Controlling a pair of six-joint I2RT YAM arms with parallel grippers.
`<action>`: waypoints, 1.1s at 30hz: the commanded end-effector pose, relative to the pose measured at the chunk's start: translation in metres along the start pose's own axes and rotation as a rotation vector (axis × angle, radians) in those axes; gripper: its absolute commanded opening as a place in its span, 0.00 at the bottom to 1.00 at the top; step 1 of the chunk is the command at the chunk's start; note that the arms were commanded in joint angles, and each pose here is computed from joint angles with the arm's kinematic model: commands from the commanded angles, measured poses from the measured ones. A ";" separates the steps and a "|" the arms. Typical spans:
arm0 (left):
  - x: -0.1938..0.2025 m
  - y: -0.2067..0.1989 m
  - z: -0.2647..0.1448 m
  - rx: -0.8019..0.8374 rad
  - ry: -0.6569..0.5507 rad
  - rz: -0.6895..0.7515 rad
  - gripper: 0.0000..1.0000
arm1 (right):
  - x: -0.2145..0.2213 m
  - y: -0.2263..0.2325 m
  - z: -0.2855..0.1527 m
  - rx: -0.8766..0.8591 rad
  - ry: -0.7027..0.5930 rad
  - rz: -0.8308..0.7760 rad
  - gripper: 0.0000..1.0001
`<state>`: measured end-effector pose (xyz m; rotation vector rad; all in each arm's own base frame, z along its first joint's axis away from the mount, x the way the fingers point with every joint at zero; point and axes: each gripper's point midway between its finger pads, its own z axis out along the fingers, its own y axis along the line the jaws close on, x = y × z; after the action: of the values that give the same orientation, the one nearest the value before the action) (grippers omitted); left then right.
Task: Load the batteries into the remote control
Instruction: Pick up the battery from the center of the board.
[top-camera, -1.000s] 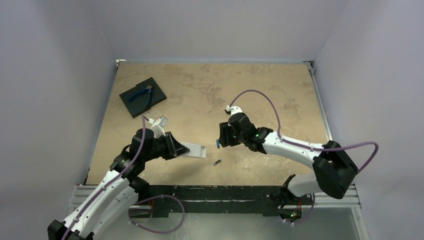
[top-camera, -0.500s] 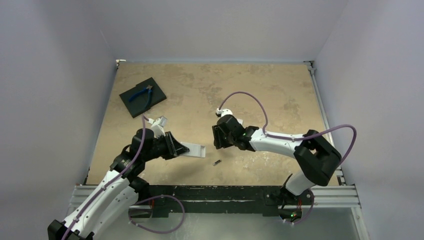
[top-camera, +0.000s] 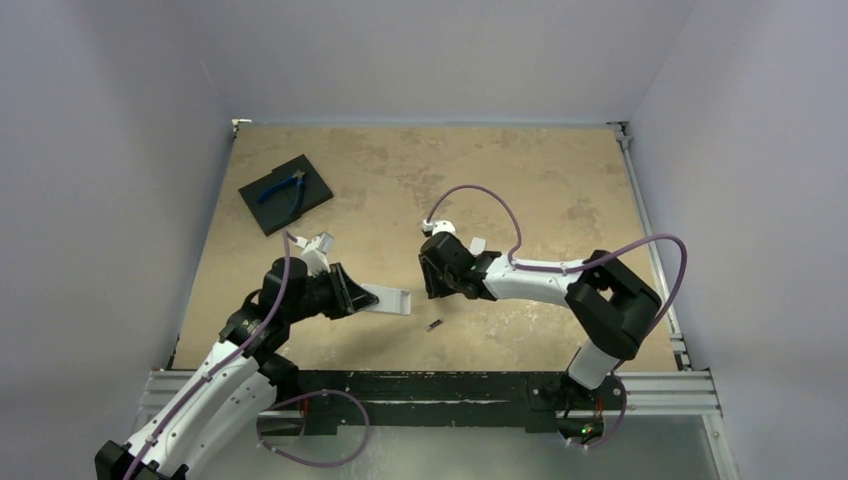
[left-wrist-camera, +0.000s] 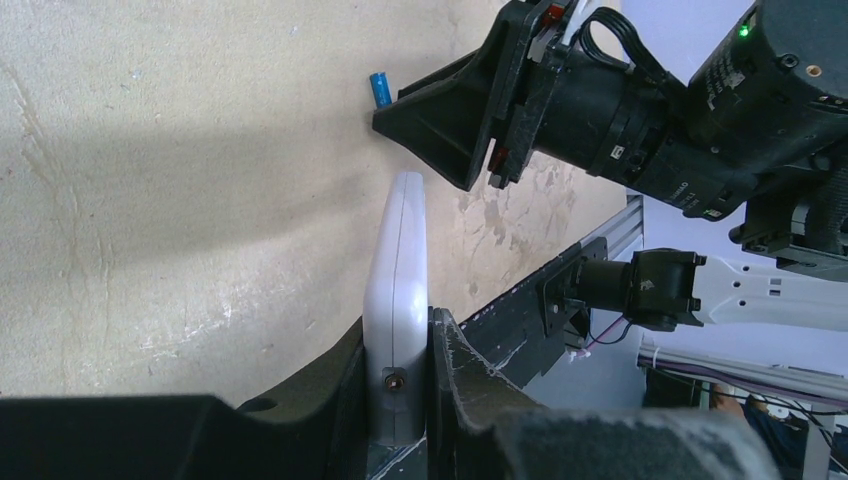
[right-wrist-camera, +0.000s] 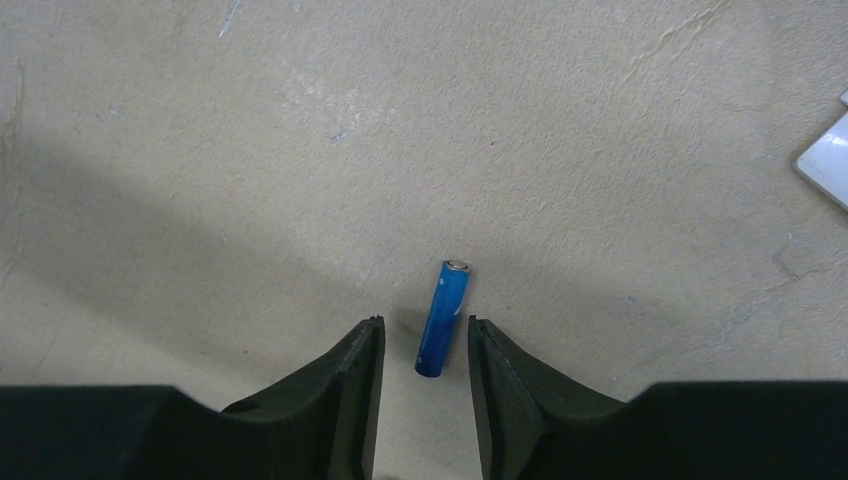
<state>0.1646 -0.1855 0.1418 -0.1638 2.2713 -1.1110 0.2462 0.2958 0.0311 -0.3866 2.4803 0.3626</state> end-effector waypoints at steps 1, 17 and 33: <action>-0.005 -0.001 0.000 0.013 -0.028 0.017 0.00 | -0.012 0.003 -0.001 0.038 -0.037 -0.001 0.43; -0.004 0.000 -0.002 0.011 -0.032 0.011 0.00 | 0.003 0.002 0.001 0.089 -0.005 -0.036 0.33; -0.004 0.007 0.002 0.004 -0.072 -0.073 0.00 | 0.008 0.002 -0.003 0.146 -0.001 -0.079 0.01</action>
<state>0.1617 -0.1804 0.1315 -0.2226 2.2644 -1.1058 0.2372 0.2947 0.0214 -0.4422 2.4759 0.1542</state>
